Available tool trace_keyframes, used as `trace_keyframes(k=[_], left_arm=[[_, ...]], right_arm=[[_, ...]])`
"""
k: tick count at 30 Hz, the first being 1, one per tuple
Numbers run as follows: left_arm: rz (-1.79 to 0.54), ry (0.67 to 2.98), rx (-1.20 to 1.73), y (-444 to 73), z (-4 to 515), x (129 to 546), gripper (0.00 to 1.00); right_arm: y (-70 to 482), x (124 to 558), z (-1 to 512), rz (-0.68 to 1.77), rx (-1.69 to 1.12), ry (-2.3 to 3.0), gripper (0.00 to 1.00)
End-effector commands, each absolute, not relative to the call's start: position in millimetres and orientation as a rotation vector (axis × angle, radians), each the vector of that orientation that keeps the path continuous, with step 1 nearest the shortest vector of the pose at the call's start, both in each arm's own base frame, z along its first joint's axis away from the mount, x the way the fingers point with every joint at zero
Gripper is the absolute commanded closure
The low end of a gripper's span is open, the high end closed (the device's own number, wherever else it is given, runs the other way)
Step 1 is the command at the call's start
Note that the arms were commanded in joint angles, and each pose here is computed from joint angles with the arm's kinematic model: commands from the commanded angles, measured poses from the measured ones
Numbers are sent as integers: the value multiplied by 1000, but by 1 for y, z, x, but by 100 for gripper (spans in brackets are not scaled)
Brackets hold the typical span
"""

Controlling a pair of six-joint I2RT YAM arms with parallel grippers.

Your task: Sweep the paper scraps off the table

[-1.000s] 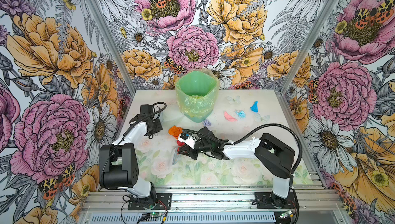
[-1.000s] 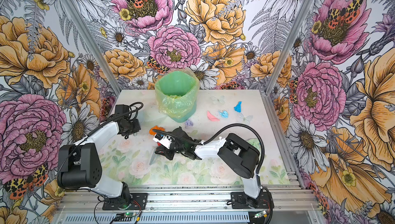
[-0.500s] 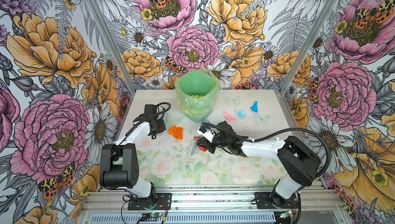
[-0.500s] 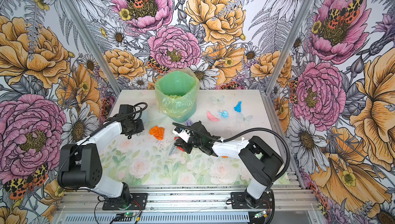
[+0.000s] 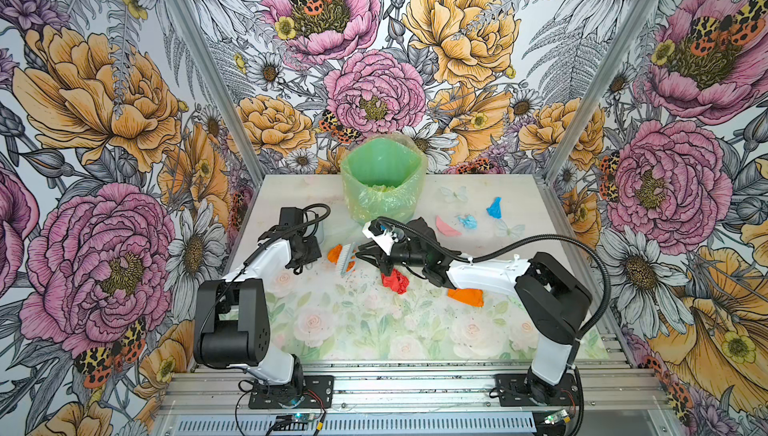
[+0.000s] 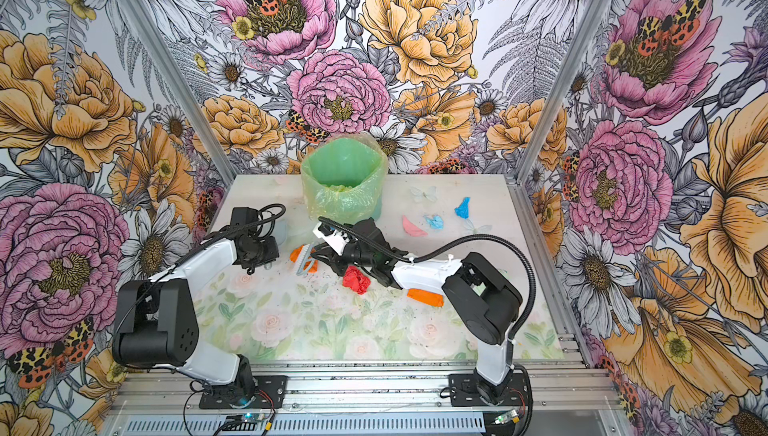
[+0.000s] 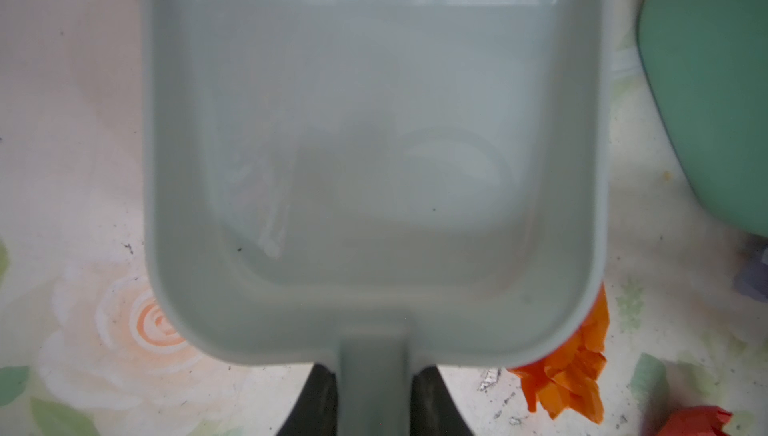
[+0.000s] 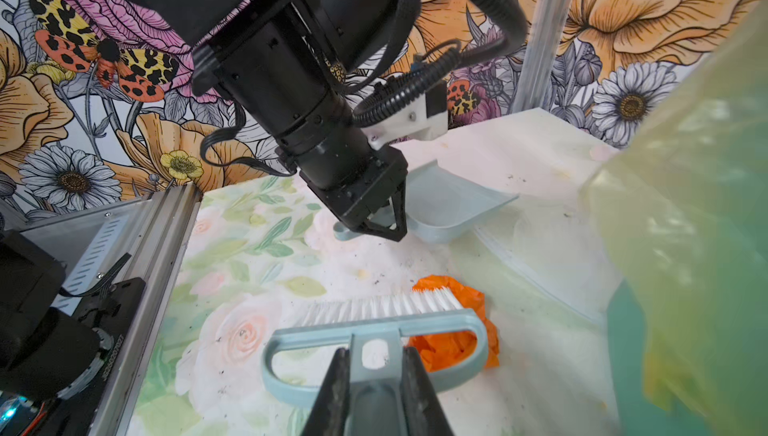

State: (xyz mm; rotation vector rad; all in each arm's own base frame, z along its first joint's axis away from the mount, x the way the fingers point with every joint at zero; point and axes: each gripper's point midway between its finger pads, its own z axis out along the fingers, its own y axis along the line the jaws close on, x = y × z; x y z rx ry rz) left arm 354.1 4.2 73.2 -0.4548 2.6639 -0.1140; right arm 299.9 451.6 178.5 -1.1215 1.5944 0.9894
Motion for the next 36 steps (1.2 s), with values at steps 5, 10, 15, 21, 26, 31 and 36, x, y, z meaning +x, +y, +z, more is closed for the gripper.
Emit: trace_keyframes(k=[5,10,15,21,26,31,36], left_arm=[[-136,2616,-480,8,85,354,85],[-139,2618,-477,7,85,353,85],[-139,2620,-475,6,84,353,85],[-137,2625,-467,5,83,353,85],[-134,2630,-458,4,82,354,85],[-133,2639,-435,-3,80,354,85],[-137,2648,-389,-15,81,353,85]], right_arm=[[471,314,158,963,-1049,1617,100],[469,315,136,956,-1063,1665,100],[461,315,117,926,-1069,1708,100],[440,309,110,891,-1064,1748,100],[416,300,110,852,-1073,1775,100],[389,295,114,806,-1072,1798,100],[357,298,116,736,-1059,1829,100]])
